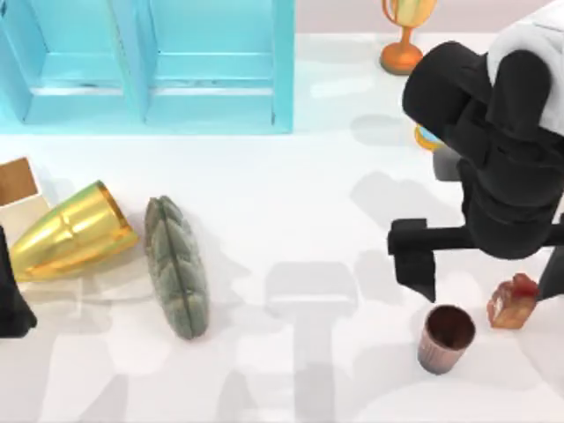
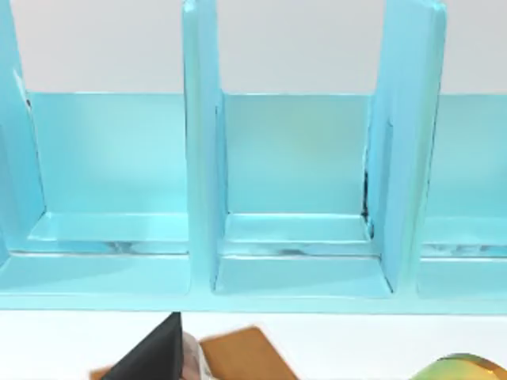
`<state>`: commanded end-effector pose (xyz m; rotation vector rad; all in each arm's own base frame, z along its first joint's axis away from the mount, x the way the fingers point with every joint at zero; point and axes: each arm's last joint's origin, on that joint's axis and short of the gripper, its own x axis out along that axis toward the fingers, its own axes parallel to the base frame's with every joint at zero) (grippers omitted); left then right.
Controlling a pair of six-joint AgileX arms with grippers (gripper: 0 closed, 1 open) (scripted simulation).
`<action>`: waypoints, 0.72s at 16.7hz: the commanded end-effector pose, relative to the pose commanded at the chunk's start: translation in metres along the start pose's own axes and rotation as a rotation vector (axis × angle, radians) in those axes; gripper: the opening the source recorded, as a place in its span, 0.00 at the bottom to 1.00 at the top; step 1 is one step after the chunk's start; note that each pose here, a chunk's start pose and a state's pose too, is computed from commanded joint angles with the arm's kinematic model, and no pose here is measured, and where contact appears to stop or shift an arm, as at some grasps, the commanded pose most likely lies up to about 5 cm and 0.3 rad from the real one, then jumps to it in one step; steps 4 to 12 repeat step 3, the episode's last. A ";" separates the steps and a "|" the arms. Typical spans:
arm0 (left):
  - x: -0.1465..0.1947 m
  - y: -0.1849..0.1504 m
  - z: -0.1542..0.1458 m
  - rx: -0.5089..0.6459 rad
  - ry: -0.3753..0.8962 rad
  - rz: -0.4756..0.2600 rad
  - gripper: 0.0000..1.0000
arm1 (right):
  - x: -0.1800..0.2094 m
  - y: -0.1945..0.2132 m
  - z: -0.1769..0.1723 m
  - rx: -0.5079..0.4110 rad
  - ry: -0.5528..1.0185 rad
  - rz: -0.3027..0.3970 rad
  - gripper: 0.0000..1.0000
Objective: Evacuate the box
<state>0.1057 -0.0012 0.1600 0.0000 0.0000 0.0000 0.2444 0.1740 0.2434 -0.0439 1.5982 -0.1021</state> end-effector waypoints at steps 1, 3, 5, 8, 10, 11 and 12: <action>0.000 0.000 0.000 0.000 0.000 0.000 1.00 | -0.007 -0.001 -0.001 0.000 -0.004 0.004 1.00; 0.000 0.000 0.000 0.000 0.000 0.000 1.00 | -0.012 -0.003 -0.002 0.000 -0.008 0.007 1.00; 0.000 0.000 0.000 0.000 0.000 0.000 1.00 | -0.012 -0.003 -0.002 0.000 -0.008 0.007 1.00; 0.000 0.000 0.000 0.000 0.000 0.000 1.00 | -0.012 -0.003 -0.002 0.000 -0.008 0.007 1.00; 0.000 0.000 0.000 0.000 0.000 0.000 1.00 | -0.012 -0.003 -0.002 0.000 -0.008 0.007 1.00; 0.000 0.000 0.000 0.000 0.000 0.000 1.00 | -0.012 -0.003 -0.002 0.000 -0.008 0.007 1.00; 0.000 0.000 0.000 0.000 0.000 0.000 1.00 | -0.012 -0.003 -0.002 0.000 -0.008 0.007 1.00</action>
